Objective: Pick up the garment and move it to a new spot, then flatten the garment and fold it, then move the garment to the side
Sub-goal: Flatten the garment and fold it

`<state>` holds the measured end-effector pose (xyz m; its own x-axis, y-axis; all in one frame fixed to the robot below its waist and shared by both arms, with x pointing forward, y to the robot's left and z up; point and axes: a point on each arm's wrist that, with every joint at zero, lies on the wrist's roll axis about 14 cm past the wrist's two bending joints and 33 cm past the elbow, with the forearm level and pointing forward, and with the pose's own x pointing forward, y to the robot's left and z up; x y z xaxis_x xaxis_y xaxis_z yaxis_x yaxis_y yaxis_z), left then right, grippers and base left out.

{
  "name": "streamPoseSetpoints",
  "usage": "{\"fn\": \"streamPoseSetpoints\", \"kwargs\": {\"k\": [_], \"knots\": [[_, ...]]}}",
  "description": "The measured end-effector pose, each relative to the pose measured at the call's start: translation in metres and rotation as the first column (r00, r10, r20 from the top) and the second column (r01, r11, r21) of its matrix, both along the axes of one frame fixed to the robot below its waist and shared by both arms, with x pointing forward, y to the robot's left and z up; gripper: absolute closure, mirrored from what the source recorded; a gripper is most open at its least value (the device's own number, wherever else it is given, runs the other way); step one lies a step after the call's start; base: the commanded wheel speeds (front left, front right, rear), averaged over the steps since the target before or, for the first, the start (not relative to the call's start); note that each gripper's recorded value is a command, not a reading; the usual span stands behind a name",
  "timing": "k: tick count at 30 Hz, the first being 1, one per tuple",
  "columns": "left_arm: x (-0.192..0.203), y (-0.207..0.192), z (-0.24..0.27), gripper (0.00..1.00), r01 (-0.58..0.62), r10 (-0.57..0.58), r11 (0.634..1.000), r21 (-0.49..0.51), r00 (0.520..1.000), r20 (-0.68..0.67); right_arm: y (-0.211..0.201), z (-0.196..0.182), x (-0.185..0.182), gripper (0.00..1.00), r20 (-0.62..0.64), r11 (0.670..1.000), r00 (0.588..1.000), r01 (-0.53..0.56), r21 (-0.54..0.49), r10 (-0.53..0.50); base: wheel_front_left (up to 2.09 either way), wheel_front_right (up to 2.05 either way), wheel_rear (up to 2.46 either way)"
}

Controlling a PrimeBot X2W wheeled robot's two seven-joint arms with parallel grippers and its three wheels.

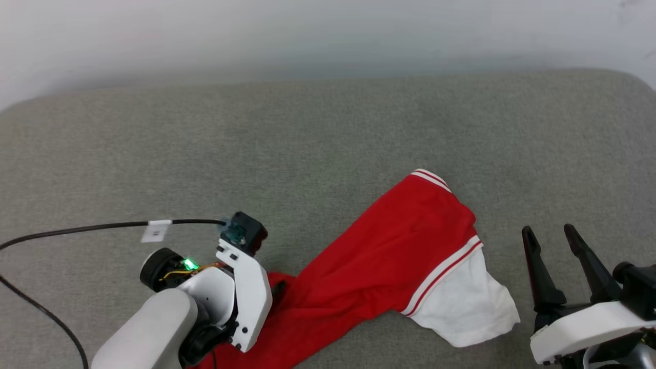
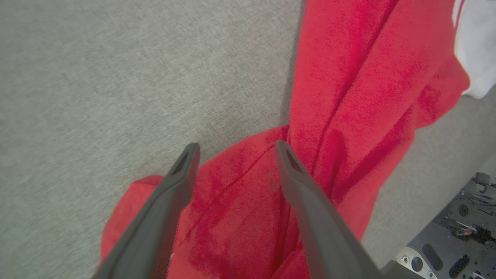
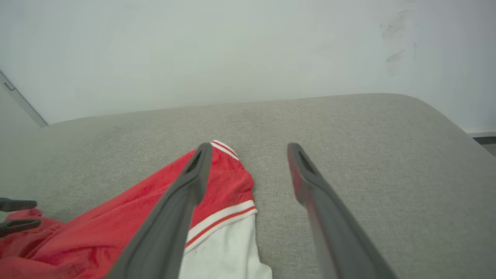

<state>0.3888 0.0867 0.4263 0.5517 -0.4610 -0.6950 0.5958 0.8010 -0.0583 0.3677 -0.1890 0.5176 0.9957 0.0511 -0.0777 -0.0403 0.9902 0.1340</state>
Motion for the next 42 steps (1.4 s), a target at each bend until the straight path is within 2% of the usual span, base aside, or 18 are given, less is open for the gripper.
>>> {"fn": "streamPoseSetpoints", "kwargs": {"k": [4,8,9,10,13,16,20,21,25,28,32,34,36,37,38,39,42], "knots": [[-0.014,0.004,-0.039,0.00,0.075,-0.057,0.991,0.113,0.986,-0.154,-0.007,-0.010,0.002,0.00,-0.023,1.000,0.999,0.023,0.006,-0.023,0.00,0.00,0.00],[-0.014,0.002,-0.051,0.00,0.123,-0.088,0.979,0.160,0.974,-0.210,-0.012,-0.015,0.003,0.00,-0.032,0.999,0.999,0.042,0.009,-0.041,0.00,0.00,0.00],[-0.015,0.000,-0.053,0.61,0.124,-0.089,0.980,0.157,0.973,-0.214,-0.013,-0.016,0.002,0.00,-0.035,0.999,0.998,0.044,0.012,-0.044,0.00,0.00,0.00],[-0.013,-0.002,-0.052,1.00,0.122,-0.090,0.981,0.149,0.975,-0.206,-0.013,-0.016,0.002,0.00,-0.036,0.999,0.998,0.045,0.012,-0.045,0.00,0.00,0.00],[-0.001,-0.005,-0.043,1.00,0.073,-0.057,0.990,0.121,0.990,-0.125,-0.015,-0.015,0.001,0.00,-0.031,0.999,0.998,0.049,0.016,-0.048,0.00,0.00,0.00],[0.023,-0.007,-0.016,1.00,-0.009,0.007,0.998,0.063,1.000,0.028,-0.015,-0.012,0.001,0.00,-0.022,0.999,0.999,0.050,0.016,-0.050,0.00,0.00,0.00],[0.057,0.012,0.037,1.00,-0.156,0.164,0.986,-0.051,0.955,0.247,-0.014,-0.007,0.000,0.00,-0.007,0.999,0.999,0.043,0.023,-0.043,0.00,0.00,0.00],[0.072,0.055,0.083,1.00,-0.324,0.368,0.930,-0.175,0.850,0.378,-0.010,-0.004,0.000,0.00,-0.003,0.999,1.000,0.030,0.024,-0.030,0.00,0.00,0.00],[0.044,0.103,0.066,1.00,-0.504,0.551,0.835,-0.222,0.774,0.313,-0.005,-0.002,0.000,0.00,0.002,1.000,1.000,0.014,0.028,-0.014,0.00,0.00,0.00],[0.005,0.129,0.027,1.00,-0.637,0.671,0.741,-0.215,0.719,0.183,-0.001,-0.003,0.000,0.00,-0.003,0.999,1.000,0.001,0.034,-0.001,0.00,0.00,0.00],[-0.053,0.154,-0.025,1.00,-0.782,0.794,0.601,-0.162,0.608,0.012,0.002,-0.006,-0.001,0.00,-0.012,0.999,1.000,-0.007,0.040,0.008,0.00,0.00,0.00],[-0.078,0.157,-0.045,1.00,-0.816,0.818,0.564,-0.126,0.573,-0.050,0.003,-0.006,-0.002,0.00,-0.014,0.999,1.000,-0.011,0.041,0.011,0.00,0.00,0.00],[-0.093,0.150,-0.056,1.00,-0.825,0.819,0.551,-0.126,0.563,-0.107,0.005,-0.007,-0.002,0.00,-0.016,0.999,1.000,-0.014,0.042,0.015,0.00,0.00,0.00],[-0.096,0.144,-0.058,0.70,-0.818,0.811,0.560,-0.130,0.573,-0.116,0.005,-0.006,-0.002,0.00,-0.015,0.999,1.000,-0.015,0.042,0.016,0.00,0.00,0.00],[-0.095,0.141,-0.057,0.08,-0.810,0.804,0.570,-0.141,0.585,-0.111,0.005,-0.006,-0.002,0.00,-0.014,0.999,1.000,-0.016,0.041,0.017,0.00,0.00,0.00],[-0.093,0.139,-0.053,0.00,-0.801,0.799,0.577,-0.161,0.594,-0.093,0.005,-0.005,-0.002,0.00,-0.012,0.999,1.000,-0.017,0.040,0.017,0.00,0.00,0.00],[-0.075,0.136,-0.029,0.00,-0.760,0.786,0.602,-0.246,0.618,0.015,0.006,-0.002,-0.004,0.00,-0.005,0.999,1.000,-0.021,0.037,0.021,0.00,0.00,0.00]]}}
